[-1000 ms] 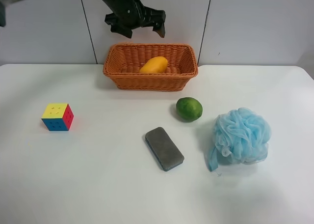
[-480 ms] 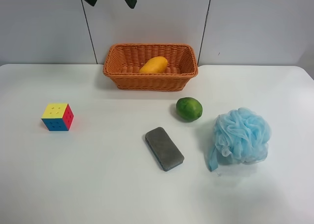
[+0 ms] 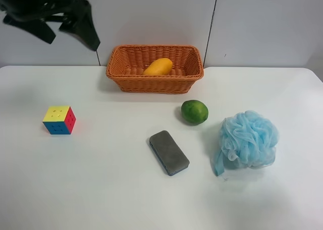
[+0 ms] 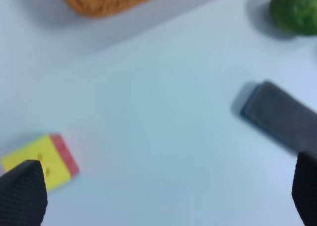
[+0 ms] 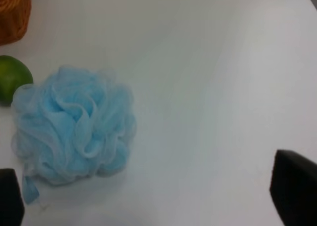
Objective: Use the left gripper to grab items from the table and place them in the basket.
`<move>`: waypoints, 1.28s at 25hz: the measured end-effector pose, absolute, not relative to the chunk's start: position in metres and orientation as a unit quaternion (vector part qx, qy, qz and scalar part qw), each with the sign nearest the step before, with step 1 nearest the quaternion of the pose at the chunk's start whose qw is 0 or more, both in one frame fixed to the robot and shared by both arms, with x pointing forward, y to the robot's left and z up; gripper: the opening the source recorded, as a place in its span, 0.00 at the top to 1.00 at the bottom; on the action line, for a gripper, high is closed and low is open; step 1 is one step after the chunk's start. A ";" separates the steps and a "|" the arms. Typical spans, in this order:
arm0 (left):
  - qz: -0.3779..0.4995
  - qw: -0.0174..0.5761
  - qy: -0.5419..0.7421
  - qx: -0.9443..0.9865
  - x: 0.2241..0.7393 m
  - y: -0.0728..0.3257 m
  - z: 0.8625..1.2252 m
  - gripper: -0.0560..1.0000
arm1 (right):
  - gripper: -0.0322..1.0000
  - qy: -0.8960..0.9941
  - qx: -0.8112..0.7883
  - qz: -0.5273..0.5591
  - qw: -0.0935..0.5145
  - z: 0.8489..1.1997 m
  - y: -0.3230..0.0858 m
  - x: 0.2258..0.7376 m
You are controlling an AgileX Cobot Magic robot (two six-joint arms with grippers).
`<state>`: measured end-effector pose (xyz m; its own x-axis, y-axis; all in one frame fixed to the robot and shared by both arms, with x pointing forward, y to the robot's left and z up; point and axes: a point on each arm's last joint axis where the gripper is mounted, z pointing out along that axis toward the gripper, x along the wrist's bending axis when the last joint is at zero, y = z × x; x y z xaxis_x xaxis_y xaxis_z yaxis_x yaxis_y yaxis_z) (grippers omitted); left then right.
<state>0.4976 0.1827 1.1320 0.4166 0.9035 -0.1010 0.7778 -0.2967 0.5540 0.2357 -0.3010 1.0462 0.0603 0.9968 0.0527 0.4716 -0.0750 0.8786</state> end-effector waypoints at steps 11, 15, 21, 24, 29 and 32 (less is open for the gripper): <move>0.171 0.322 0.518 0.774 0.351 0.248 1.100 0.01 | 0.01 0.579 0.634 0.367 0.357 1.046 -0.301 0.236; 0.207 0.348 0.513 0.757 0.319 0.265 1.092 0.01 | 0.01 0.579 0.634 0.367 0.357 1.046 -0.301 0.236; 0.257 0.348 0.563 0.705 0.288 0.287 1.076 0.01 | 0.01 0.579 0.634 0.367 0.357 1.046 -0.301 0.236; 0.285 0.342 0.584 0.678 0.278 0.293 1.067 0.01 | 0.01 0.579 0.634 0.367 0.357 1.046 -0.301 0.236; 0.318 0.333 0.600 0.654 0.257 0.297 1.059 0.01 | 0.01 0.579 0.634 0.367 0.357 1.046 -0.301 0.236; 0.341 0.345 0.598 0.638 0.246 0.298 1.059 0.01 | 0.01 0.579 0.634 0.367 0.357 1.046 -0.301 0.236</move>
<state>0.2459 0.2975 1.0592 0.0518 0.9984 0.0217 0.5273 -0.0458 0.8485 0.2357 -0.3010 1.0462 0.0603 0.9968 0.0527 0.4716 -0.0750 0.8786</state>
